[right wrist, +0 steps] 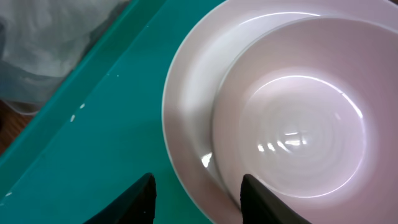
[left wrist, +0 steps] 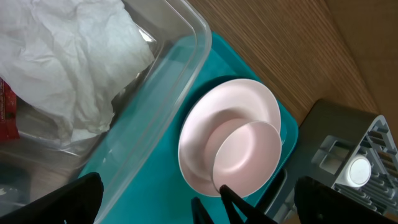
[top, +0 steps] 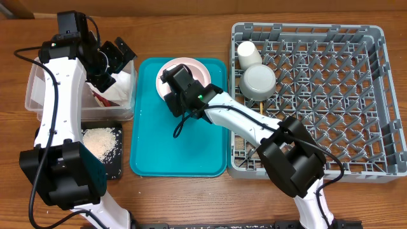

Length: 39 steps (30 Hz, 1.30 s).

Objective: Sort waste into correct bins and load items into the dishwasher
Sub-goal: 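Grasp the rim of the pink bowl with the right gripper, then lift the pink bowl over the rack's front-right area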

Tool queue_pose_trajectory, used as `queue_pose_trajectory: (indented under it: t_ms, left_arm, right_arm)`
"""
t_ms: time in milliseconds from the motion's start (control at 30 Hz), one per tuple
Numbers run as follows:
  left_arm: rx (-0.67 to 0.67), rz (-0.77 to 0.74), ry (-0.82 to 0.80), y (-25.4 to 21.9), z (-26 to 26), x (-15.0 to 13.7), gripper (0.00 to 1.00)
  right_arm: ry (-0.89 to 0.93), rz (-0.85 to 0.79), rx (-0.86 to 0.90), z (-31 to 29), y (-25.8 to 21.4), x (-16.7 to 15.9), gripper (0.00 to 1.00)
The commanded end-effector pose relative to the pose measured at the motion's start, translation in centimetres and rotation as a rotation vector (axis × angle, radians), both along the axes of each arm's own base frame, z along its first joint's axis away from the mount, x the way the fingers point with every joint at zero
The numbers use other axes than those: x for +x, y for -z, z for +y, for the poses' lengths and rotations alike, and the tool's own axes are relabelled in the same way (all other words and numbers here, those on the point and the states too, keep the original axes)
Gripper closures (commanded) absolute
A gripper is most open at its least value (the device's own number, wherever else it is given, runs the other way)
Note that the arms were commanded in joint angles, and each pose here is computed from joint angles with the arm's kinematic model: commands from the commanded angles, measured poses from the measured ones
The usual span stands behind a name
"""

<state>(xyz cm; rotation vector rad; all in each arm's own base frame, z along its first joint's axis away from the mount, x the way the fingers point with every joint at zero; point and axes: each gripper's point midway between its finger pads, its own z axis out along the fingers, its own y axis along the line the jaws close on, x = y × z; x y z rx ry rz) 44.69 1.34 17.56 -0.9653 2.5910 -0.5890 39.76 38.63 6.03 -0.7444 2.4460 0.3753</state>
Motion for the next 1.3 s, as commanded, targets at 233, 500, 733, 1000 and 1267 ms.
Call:
queue_pose_trajectory:
  t_ms: [233,500,733,1000,1267]
  left_arm:
    - [0.007,-0.021,-0.001,-0.8,-0.2,0.2,0.00]
    - [0.007,-0.021,-0.001,-0.8,-0.2,0.2,0.00]
    - [0.007,-0.021,-0.001,-0.8,-0.2,0.2,0.00]
    - [0.007,-0.021,-0.001,-0.8,-0.2,0.2,0.00]
    - [0.007,-0.021,-0.001,-0.8,-0.2,0.2,0.00]
  right_arm:
    - [0.003,0.003,-0.037,-0.6,1.0,0.1,0.66]
    - [0.023,0.003,-0.077,-1.3,1.8,0.3,0.66]
    - [0.029,-0.010,-0.075,-1.2,2.3,0.7,0.78]
    - [0.034,-0.106,0.020,0.3,-2.3,2.3,0.96]
    - [0.086,-0.152,0.130,-2.2,-14.5,-0.4,0.96]
